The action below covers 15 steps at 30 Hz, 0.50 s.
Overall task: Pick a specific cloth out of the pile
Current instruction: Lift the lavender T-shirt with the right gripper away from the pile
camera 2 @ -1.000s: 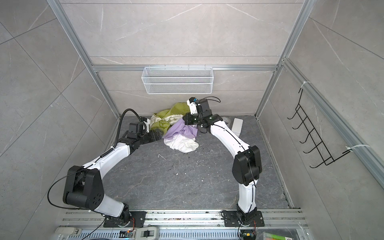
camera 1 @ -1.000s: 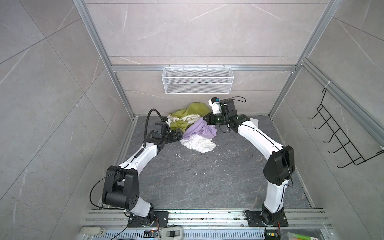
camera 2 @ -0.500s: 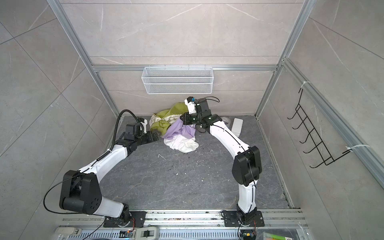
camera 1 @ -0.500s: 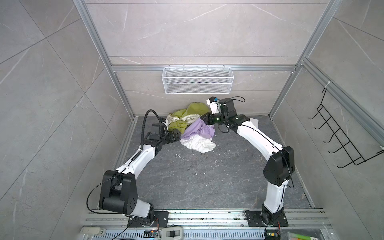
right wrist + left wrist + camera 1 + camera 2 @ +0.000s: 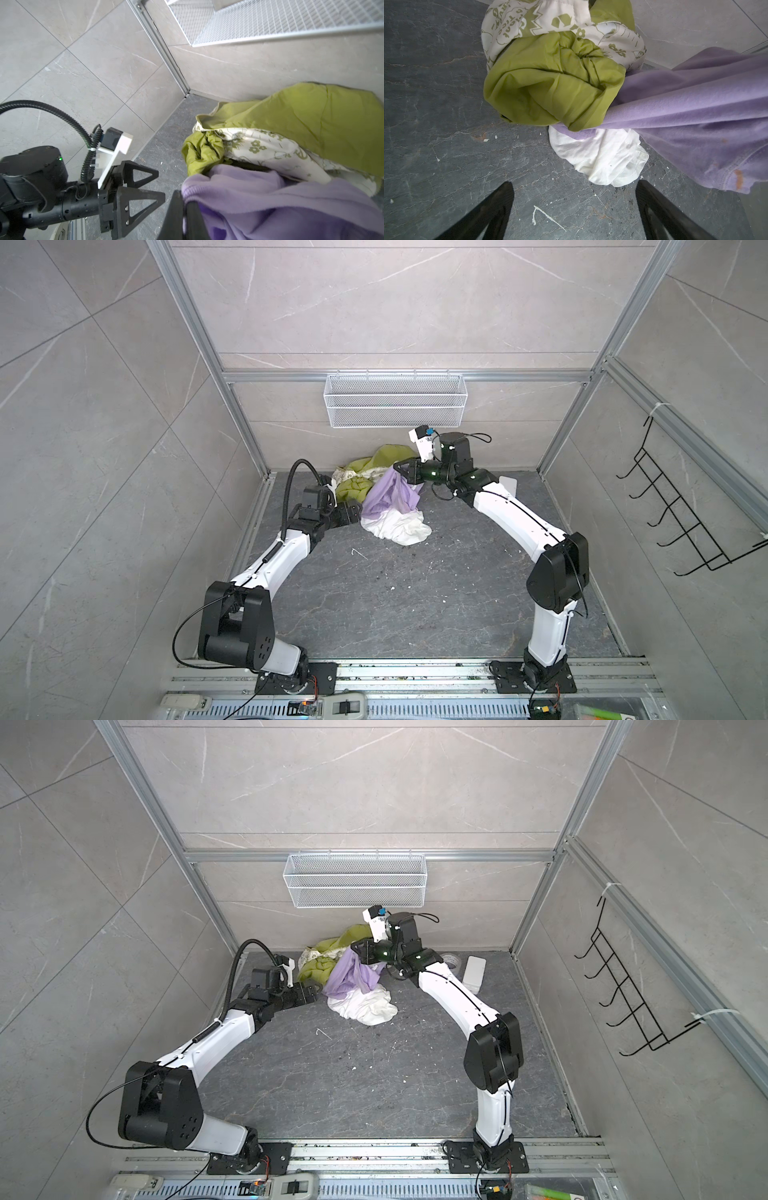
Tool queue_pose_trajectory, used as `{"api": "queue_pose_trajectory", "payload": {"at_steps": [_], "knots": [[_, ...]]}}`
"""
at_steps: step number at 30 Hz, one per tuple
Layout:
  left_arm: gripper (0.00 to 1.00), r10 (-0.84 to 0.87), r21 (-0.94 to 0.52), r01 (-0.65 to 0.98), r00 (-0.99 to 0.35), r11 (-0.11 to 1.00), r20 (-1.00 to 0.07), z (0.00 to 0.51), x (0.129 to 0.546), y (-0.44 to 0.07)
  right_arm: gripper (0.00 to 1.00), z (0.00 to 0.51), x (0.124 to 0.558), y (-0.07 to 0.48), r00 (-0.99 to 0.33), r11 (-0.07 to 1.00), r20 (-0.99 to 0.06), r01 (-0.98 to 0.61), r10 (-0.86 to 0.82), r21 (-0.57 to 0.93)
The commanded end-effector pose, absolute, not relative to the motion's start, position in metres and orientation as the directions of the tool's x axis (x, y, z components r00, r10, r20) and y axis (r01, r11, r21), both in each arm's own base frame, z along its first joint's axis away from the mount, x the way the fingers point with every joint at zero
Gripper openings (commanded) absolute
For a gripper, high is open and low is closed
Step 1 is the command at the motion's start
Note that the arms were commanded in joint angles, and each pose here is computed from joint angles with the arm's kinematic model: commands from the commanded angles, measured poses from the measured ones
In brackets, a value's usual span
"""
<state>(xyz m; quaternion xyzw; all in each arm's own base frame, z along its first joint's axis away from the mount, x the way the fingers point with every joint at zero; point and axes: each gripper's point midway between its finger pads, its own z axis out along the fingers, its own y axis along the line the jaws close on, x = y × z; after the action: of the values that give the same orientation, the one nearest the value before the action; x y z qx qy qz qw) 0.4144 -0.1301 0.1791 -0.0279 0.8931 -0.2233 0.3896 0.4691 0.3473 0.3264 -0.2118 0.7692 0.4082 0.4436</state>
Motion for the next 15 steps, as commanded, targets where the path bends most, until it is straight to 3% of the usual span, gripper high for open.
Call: {"api": "queue_pose_trajectory", "payload": {"at_steps": [1,15], "knots": [[0.95,-0.213,-0.396,0.147,-0.65,0.906,-0.729,0.201,0.416,-0.125,0.0,0.389,0.457,0.349,-0.375,0.51,-0.92,-0.774,0.109,0.376],[0.95,-0.197,-0.369,0.147,-0.639,0.918,-0.744,0.203,0.413,-0.121,0.0,0.415,0.458,0.352,-0.313,0.482,-0.938,-0.806,0.147,0.344]]}}
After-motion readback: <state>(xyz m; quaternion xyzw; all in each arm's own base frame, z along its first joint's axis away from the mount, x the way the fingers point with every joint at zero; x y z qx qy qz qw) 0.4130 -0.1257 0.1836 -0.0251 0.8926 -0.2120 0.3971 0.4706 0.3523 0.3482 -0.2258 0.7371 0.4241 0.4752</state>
